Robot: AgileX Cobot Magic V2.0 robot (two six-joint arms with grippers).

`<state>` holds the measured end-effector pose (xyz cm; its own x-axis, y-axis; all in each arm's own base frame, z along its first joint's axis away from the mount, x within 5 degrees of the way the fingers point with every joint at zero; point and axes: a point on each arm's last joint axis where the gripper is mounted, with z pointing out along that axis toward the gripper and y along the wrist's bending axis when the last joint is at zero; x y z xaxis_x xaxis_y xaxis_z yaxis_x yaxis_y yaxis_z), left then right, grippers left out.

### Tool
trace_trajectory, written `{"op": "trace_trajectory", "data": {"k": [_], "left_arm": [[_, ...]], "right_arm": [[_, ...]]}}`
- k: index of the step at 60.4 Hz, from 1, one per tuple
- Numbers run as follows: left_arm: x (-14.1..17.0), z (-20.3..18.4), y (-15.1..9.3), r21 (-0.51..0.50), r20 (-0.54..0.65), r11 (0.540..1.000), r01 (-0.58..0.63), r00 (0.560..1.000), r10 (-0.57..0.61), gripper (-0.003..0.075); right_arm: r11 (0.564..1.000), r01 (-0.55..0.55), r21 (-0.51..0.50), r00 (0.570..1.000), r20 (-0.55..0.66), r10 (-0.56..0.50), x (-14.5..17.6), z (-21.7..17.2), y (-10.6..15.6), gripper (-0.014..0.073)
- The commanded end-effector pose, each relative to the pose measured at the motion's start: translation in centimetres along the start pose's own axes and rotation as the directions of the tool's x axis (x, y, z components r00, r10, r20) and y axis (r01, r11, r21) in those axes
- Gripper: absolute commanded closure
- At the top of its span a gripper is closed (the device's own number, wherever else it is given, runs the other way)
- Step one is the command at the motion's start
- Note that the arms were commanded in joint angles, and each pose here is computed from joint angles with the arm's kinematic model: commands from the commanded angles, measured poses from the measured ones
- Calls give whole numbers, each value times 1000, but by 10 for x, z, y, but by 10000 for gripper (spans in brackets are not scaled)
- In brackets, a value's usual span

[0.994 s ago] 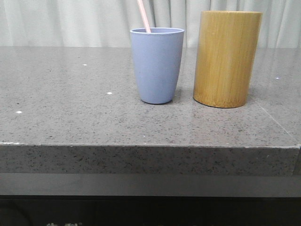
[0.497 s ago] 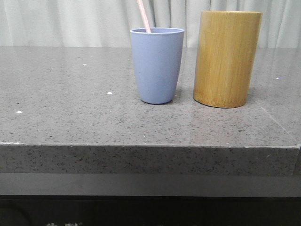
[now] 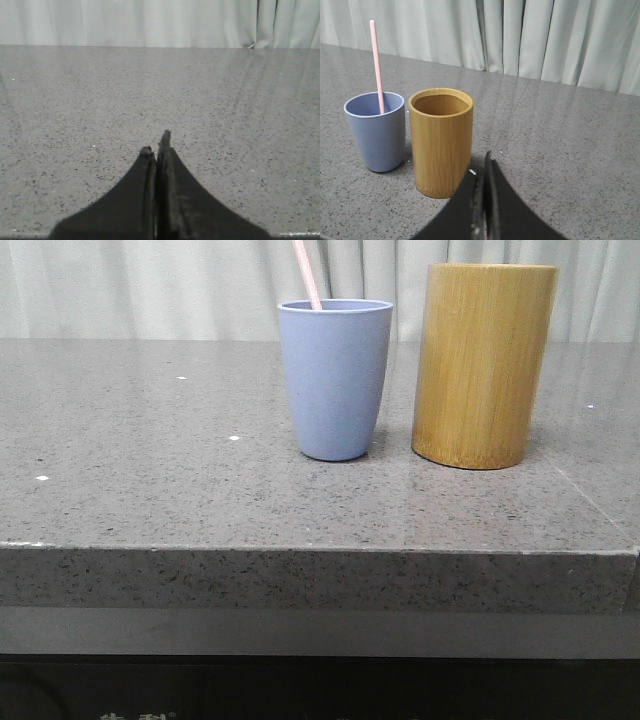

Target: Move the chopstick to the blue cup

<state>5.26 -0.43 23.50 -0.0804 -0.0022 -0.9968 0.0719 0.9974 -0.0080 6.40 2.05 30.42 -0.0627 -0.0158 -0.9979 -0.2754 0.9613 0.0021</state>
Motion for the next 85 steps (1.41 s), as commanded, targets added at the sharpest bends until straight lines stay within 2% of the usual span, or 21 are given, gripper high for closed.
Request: {"op": "trace_trajectory", "data": {"k": [1,26,48,85], "left_arm": [[-4,-4,-1,14,110,999,40,993,-42,739],[37,5,0,11,35,998,56,998,-56,739],[37,5,-3,63,28,997,50,998,-51,739],[37,5,-3,61,28,997,50,998,-51,739]], "right_arm": [[999,10,31,995,97,-13,-15,-1,-3,683],[999,10,31,995,96,-13,-15,-1,-3,683],[999,10,31,995,96,-13,-15,-1,-3,683],[999,10,31,995,96,-13,-15,-1,-3,683]]}}
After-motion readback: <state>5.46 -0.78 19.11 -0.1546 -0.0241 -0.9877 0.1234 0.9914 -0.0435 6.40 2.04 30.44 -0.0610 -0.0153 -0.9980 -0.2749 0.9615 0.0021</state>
